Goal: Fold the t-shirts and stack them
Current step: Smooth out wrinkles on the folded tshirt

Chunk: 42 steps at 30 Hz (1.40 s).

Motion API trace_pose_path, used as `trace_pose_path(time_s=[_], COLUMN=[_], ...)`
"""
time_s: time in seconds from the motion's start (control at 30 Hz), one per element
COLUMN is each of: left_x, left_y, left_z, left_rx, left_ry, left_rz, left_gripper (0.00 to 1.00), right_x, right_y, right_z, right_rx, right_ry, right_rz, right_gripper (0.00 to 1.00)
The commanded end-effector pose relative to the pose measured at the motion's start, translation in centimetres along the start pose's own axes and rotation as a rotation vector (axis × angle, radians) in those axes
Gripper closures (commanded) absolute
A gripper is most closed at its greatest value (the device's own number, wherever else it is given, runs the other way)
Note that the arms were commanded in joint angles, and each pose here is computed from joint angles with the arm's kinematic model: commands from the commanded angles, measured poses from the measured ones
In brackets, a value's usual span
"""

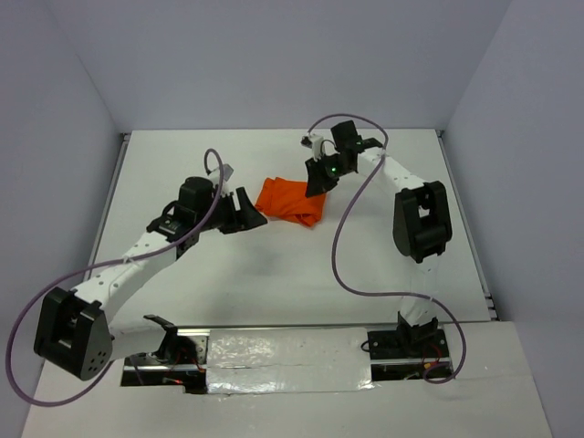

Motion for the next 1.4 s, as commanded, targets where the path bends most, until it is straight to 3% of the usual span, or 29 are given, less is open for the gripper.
trace_pose_path(time_s=[0.0,0.3,0.67,0.97,1.17,1.27,1.33,1.37], left_x=[1.7,3.7,3.9,4.2,4.8,5.6,6.5,6.9], left_y=[-0.2,0.4,0.8,0.6,0.2,-0.2,-0.6,-0.9], left_z=[-0.5,1.0,1.9,1.8,1.4,0.5,-0.4,-0.8], left_rx=[0.024,0.060,0.082,0.079,0.074,0.054,0.034,0.026], left_ry=[-0.079,-0.112,-0.119,-0.130,-0.163,-0.204,-0.247,-0.270], left_rz=[-0.013,-0.043,-0.038,-0.037,-0.020,-0.048,-0.066,-0.063], left_gripper=[0.25,0.24,0.24,0.24,0.23,0.15,0.01,0.00], right_x=[-0.7,-3.5,-6.0,-2.5,3.0,5.7,7.6,8.3], right_y=[-0.3,-2.1,-4.1,-1.1,1.5,2.6,3.5,3.7], right_z=[0.3,0.8,4.6,0.5,-2.9,-3.8,-4.0,-3.9], right_rx=[0.017,-0.067,-0.181,-0.085,0.061,0.124,0.158,0.164], right_ry=[0.019,0.111,0.281,0.136,-0.007,-0.067,-0.113,-0.125], right_rz=[0.000,-0.053,-0.060,-0.173,-0.099,-0.042,-0.015,-0.002], right_gripper=[0.79,0.82,0.84,0.81,0.76,0.66,0.52,0.48])
Point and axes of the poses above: each gripper's point midway between its finger pads, its own x axis back along the fingers, its own y axis along the line the jaws close on, z = x × y, the point moved 10 cm from there along x, back along the fingers, and after that the axes turned 11 degrees about -x, right-handed, at the moved point
